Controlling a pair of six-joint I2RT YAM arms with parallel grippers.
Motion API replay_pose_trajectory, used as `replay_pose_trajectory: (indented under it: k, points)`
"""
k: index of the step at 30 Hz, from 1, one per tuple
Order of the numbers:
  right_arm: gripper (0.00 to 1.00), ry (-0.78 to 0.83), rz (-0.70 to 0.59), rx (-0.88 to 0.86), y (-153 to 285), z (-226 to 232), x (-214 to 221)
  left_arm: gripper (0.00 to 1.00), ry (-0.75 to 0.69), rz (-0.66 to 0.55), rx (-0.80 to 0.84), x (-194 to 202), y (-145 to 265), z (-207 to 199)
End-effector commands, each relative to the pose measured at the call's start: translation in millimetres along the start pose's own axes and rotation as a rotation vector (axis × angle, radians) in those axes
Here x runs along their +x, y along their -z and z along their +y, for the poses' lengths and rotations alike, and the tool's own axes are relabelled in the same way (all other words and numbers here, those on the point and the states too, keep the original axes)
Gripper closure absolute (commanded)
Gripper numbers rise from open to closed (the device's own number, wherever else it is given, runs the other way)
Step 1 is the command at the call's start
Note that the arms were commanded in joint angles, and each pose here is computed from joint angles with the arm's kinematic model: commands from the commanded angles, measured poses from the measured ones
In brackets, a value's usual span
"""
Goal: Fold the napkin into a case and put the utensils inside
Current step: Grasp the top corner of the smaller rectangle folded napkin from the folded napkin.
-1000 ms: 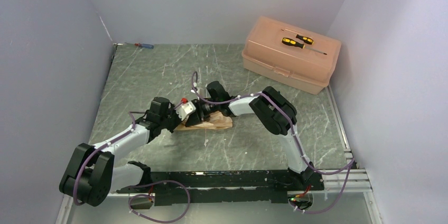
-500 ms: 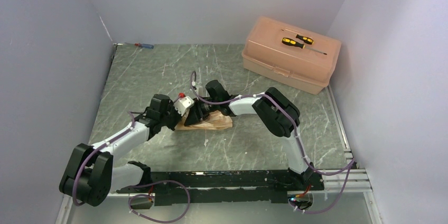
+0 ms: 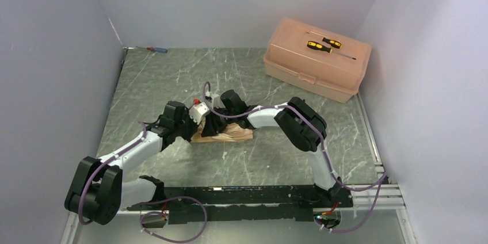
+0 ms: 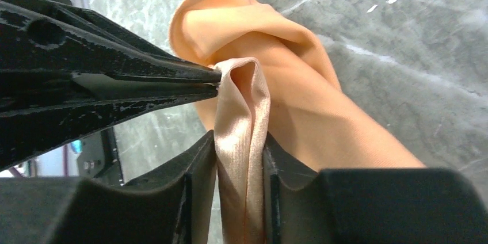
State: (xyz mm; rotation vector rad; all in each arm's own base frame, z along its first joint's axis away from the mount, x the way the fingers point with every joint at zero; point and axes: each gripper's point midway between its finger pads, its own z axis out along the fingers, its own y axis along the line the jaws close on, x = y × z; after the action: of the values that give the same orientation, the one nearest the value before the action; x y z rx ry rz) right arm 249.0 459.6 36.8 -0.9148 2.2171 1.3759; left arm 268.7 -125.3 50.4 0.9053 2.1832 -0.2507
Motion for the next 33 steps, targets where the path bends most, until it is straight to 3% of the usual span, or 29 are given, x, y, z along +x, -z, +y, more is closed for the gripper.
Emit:
replay_pose_trajectory:
  k: [1, 6, 12, 16, 21, 27, 33]
  points:
    - [0.72, 0.069, -0.055, 0.074, 4.5, -0.4, -14.8, 0.87, 0.007, -0.042, -0.011, -16.6, 4.5, 4.4]
    - [1.00, 0.046, -0.065, 0.047, 6.9, 3.7, -12.4, 0.86, -0.003, -0.036, -0.039, -21.3, 10.6, 10.7]
    - [1.00, -0.006, -0.006, 0.010, 2.9, 1.6, -0.5, 0.71, -0.017, -0.045, -0.114, -33.9, 21.5, 26.0]
    - [1.00, -0.028, 0.021, -0.014, 3.3, 3.0, 0.4, 0.61, -0.043, -0.032, -0.122, -25.2, 12.3, 28.2]
    - [1.00, -0.058, 0.045, -0.017, 3.7, 3.5, 0.7, 0.54, -0.097, -0.020, -0.149, -10.5, 0.9, 32.9]
    - [1.00, -0.121, 0.064, -0.026, -0.4, -0.7, 4.3, 0.57, -0.107, 0.002, -0.125, -3.7, -1.7, 28.8]
    - [1.00, -0.174, 0.090, -0.017, -3.5, -7.7, 13.3, 0.74, -0.118, 0.002, -0.153, -0.5, -3.3, 33.3]
